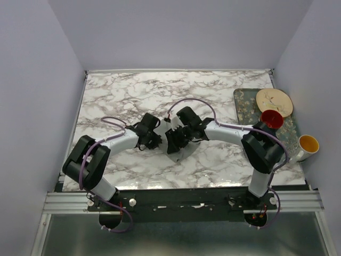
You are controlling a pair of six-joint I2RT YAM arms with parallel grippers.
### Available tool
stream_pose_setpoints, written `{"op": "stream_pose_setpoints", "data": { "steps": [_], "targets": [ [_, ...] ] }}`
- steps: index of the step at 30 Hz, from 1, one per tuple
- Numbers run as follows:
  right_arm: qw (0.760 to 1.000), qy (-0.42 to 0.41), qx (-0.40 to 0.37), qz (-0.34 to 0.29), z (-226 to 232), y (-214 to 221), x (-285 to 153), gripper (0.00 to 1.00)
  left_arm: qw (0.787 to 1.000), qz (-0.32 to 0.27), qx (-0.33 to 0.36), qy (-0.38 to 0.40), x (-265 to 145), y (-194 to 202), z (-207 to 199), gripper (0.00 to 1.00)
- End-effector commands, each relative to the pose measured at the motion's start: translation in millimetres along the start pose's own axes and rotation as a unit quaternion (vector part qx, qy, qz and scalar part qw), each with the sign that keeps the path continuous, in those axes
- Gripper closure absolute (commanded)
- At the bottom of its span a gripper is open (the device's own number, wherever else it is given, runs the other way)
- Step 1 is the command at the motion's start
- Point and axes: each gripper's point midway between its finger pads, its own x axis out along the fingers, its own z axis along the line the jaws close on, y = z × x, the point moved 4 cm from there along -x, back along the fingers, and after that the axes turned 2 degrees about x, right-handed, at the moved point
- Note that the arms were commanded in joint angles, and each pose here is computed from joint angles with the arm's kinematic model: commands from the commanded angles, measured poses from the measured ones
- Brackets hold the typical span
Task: Fold the napkin, place the utensils inside, and roll it up
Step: Roll the napkin with the utensil
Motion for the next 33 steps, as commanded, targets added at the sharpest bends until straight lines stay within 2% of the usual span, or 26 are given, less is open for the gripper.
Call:
{"op": "stream_pose_setpoints", "data": {
  "steps": [1,3,5,6,8,11,12,15,17,21,24,33],
  "targets": [
    [0.973,0.23,-0.024,0.006,-11.0,12.0,-30.6,0.36,0.996,0.001,0.005,-0.086,-6.9,6.1,15.7,1.0],
    [0.962,0.268,-0.053,-0.021,-0.8,9.7,-25.2,0.36,0.996,0.01,-0.009,-0.092,-8.4,9.6,14.3,1.0],
    [0.958,0.272,-0.077,-0.037,15.0,15.3,-16.9,0.36,0.996,0.025,-0.019,-0.087,-10.8,14.1,10.4,1.0],
    [0.953,0.285,-0.083,-0.067,18.6,7.1,-15.9,0.38,0.995,0.027,-0.025,-0.089,-11.1,14.9,10.7,1.0],
    [0.95,0.281,-0.102,-0.085,32.8,3.2,-12.2,0.41,0.995,0.024,-0.025,-0.09,-12.9,14.0,11.1,1.0],
    [0.949,0.27,-0.132,-0.098,40.8,-1.6,-3.9,0.48,0.995,0.026,-0.033,-0.093,-12.8,15.2,13.5,1.0],
    [0.947,0.271,-0.139,-0.099,40.9,-3.4,-1.4,0.55,0.995,0.031,-0.032,-0.094,-12.8,16.8,13.8,1.0],
    [0.944,0.268,-0.169,-0.09,44.5,-1.5,6.5,0.66,0.994,0.035,-0.036,-0.097,-10.7,17.5,14.3,1.0],
    [0.946,0.26,-0.172,-0.087,47.0,-2.1,10.5,0.66,0.994,0.036,-0.035,-0.096,-10.4,18.0,13.3,1.0],
    [0.946,0.261,-0.18,-0.071,40.1,4.6,21.9,0.51,0.994,0.04,-0.038,-0.096,-10.9,18.5,11.9,1.0],
    [0.945,0.258,-0.191,-0.063,39.2,7.1,27.8,0.46,0.993,0.048,-0.043,-0.097,-10.8,21.0,12.1,1.0],
    [0.943,0.283,-0.173,-0.033,19.6,35.6,40.8,0.43,0.993,0.061,-0.05,-0.086,-16.2,22.3,6.5,1.0]
  ]
}}
